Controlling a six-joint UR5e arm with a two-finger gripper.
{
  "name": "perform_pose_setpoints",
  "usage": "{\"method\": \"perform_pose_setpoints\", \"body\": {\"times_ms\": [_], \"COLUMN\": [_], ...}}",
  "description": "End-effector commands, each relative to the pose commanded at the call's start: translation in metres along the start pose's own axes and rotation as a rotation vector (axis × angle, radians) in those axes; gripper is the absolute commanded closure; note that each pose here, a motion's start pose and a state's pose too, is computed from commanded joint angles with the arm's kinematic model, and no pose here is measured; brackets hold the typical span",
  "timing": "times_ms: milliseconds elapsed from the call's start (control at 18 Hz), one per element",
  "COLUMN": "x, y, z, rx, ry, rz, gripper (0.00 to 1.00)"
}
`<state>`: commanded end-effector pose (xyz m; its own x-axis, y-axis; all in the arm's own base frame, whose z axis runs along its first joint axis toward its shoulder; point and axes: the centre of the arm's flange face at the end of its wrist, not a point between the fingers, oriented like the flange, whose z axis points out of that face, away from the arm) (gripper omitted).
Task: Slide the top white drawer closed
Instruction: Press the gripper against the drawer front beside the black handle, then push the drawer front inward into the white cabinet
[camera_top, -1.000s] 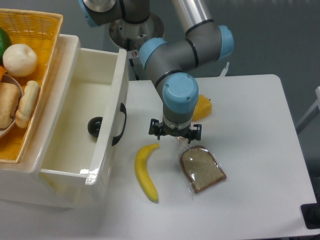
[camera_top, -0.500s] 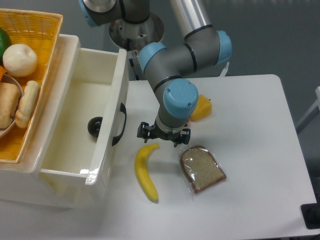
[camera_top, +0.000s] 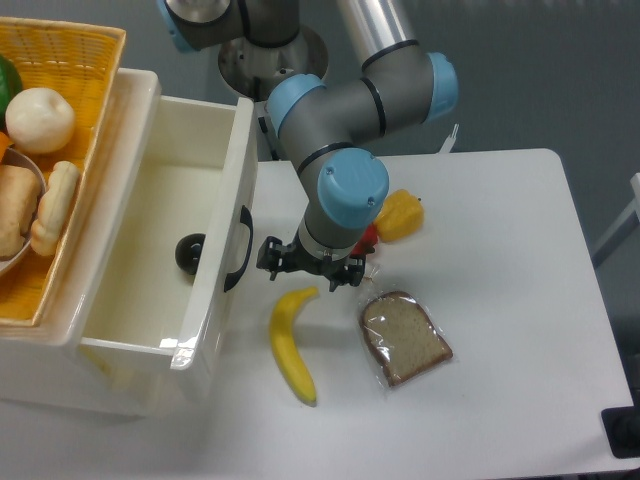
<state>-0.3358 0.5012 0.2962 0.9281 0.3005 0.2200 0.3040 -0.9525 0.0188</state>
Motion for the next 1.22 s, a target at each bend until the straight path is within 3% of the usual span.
{"method": "perform_pose_setpoints", "body": {"times_ms": [1222], "x": [0.08], "y": [-0.01], "z": [-0.007], "rx": [0.021], "ry": [0.013], "rz": [0.122], "gripper": [0.0]}}
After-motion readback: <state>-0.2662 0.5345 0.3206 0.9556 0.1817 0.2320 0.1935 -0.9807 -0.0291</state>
